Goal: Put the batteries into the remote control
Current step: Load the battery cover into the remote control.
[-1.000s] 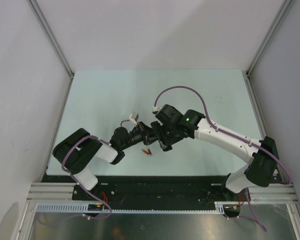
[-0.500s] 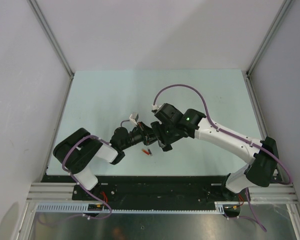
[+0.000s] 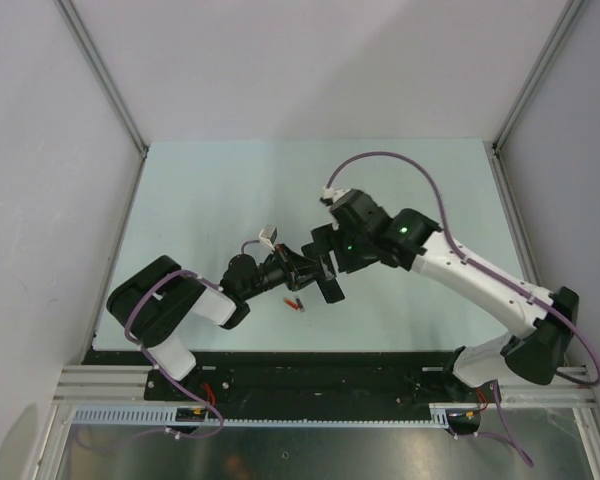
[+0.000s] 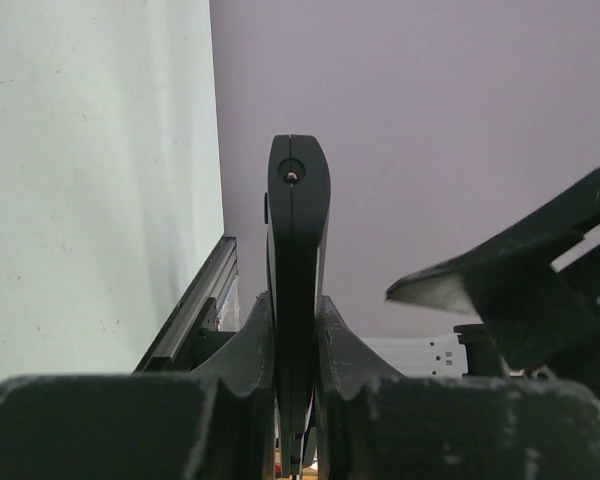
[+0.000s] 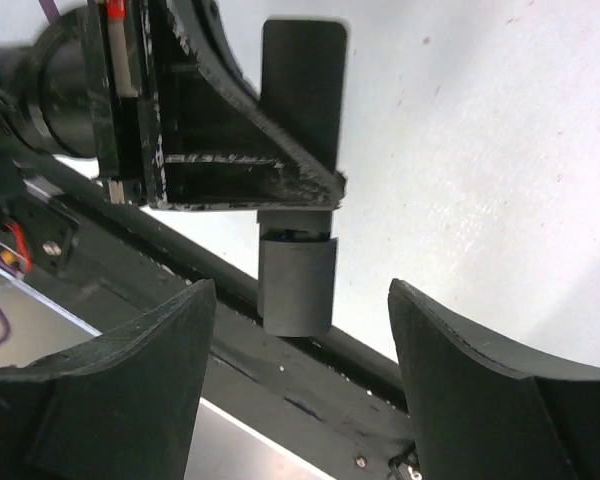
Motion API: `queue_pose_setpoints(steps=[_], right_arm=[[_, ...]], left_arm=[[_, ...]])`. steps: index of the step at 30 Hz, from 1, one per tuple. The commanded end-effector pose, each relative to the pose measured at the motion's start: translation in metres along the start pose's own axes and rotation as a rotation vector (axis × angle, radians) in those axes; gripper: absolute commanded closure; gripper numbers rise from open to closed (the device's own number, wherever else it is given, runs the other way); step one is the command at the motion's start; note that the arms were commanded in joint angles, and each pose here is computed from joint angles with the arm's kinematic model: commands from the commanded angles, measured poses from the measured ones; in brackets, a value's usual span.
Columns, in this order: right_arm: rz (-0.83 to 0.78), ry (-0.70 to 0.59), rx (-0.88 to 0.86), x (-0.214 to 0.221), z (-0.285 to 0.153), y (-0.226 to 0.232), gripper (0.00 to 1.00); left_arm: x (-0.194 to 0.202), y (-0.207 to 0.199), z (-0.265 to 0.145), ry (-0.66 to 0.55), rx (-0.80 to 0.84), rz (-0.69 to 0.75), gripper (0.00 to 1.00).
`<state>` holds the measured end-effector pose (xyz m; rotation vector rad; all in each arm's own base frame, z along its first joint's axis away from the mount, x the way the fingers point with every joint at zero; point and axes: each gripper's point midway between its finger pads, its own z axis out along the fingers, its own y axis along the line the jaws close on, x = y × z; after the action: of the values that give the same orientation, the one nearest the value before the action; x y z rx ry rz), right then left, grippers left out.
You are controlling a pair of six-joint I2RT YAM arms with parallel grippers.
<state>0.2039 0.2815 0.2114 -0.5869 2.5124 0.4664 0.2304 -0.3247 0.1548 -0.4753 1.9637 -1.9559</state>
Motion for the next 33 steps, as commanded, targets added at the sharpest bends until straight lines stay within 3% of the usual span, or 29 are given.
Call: queue_pose_setpoints(steps=[1,7,18,25,33], right_arm=[[0.128,-0.140,-0.082,-0.029,-0.028,-0.014,0.26],[0.301,-0.214,-0.306,-0.041,-0.037,-0.021,0.25],[0.481,-0.260,-0.712,-0.041,-0.040,-0.010,0.18],[0.513,-0.235,-0.824,-0.026,-0.033,-0.003,0.22],[0.497,-0.158,-0.813,-0.007,-0.019,0.002,0.26]], left_arm=[[0.013,-0.097,-0.019,0.021,0.391,0.166,1.00],[0.011,-0.111,-0.027,0.011,0.425,0.171,1.00],[0.005,-0.127,-0.032,0.000,0.463,0.167,1.00],[-0.001,-0.137,-0.031,-0.014,0.486,0.173,1.00],[-0.003,-0.141,-0.028,-0.009,0.497,0.175,1.00]])
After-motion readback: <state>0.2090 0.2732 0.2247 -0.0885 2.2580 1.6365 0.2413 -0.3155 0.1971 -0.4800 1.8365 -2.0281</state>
